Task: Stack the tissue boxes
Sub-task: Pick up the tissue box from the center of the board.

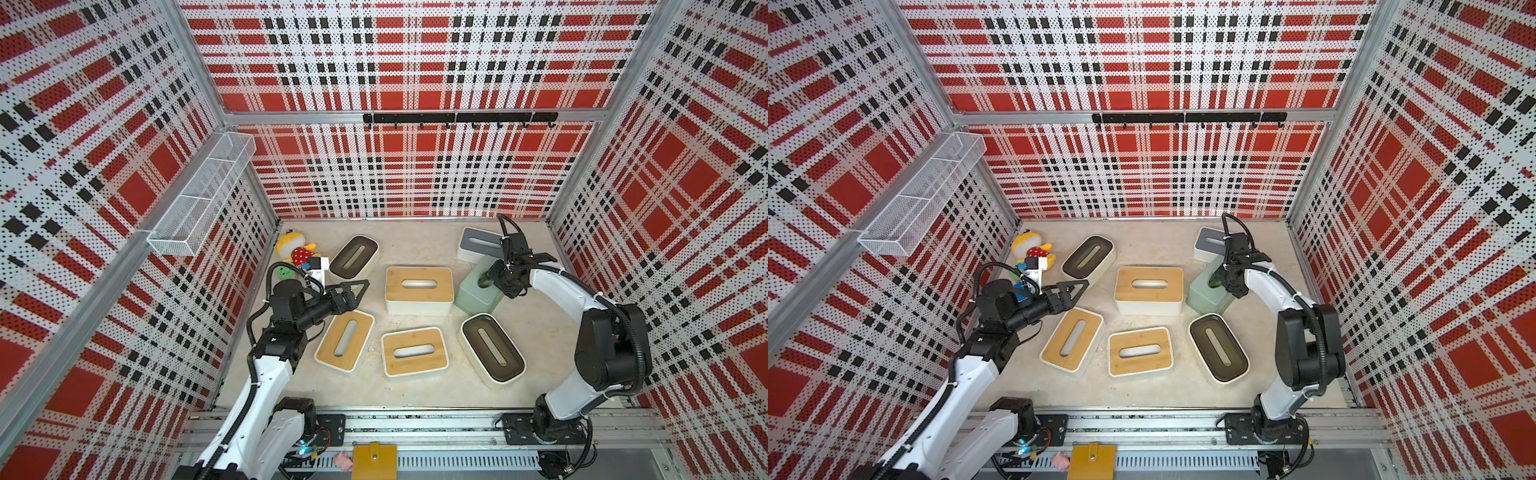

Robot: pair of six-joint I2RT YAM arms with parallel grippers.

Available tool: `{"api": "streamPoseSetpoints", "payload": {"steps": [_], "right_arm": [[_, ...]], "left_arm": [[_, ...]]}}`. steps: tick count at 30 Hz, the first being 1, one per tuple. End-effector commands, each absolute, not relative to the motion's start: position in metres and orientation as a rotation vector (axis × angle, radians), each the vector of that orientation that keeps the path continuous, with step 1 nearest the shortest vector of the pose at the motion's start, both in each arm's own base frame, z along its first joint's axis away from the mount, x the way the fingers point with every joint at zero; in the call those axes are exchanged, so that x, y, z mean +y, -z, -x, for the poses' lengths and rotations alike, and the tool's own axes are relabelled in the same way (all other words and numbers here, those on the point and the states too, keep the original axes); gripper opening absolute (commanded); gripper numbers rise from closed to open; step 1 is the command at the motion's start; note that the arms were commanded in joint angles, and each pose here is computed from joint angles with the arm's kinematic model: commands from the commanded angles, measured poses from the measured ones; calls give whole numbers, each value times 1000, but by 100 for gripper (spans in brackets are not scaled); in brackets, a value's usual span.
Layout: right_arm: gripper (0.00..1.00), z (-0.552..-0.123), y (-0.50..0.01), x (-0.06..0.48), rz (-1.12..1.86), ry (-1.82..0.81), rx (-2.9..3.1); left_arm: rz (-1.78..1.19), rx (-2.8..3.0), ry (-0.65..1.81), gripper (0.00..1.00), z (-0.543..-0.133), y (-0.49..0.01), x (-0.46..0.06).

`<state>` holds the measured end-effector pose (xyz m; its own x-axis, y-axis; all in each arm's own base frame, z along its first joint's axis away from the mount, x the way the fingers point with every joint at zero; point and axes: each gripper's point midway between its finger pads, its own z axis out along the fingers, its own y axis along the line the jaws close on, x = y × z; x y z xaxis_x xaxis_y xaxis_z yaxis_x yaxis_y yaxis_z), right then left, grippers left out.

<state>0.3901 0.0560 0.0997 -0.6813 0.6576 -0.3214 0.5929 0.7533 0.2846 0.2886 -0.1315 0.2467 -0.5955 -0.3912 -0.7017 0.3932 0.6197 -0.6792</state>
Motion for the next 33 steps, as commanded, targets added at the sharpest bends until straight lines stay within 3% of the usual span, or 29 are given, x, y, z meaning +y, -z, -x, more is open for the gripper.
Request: {"api": "streamPoseSetpoints", "payload": {"steps": [1, 16, 33], "right_arm": [[57, -397, -92, 57, -994, -230, 2531], [40, -398, -88, 57, -995, -221, 2524], [35, -395, -158, 47, -875, -218, 2399]], "left_arm": [[-11, 1905, 1080, 99, -289, -250, -132], [-7, 1905, 1079, 100, -289, -250, -131], [0, 1901, 1081, 99, -289, -251, -130]]}}
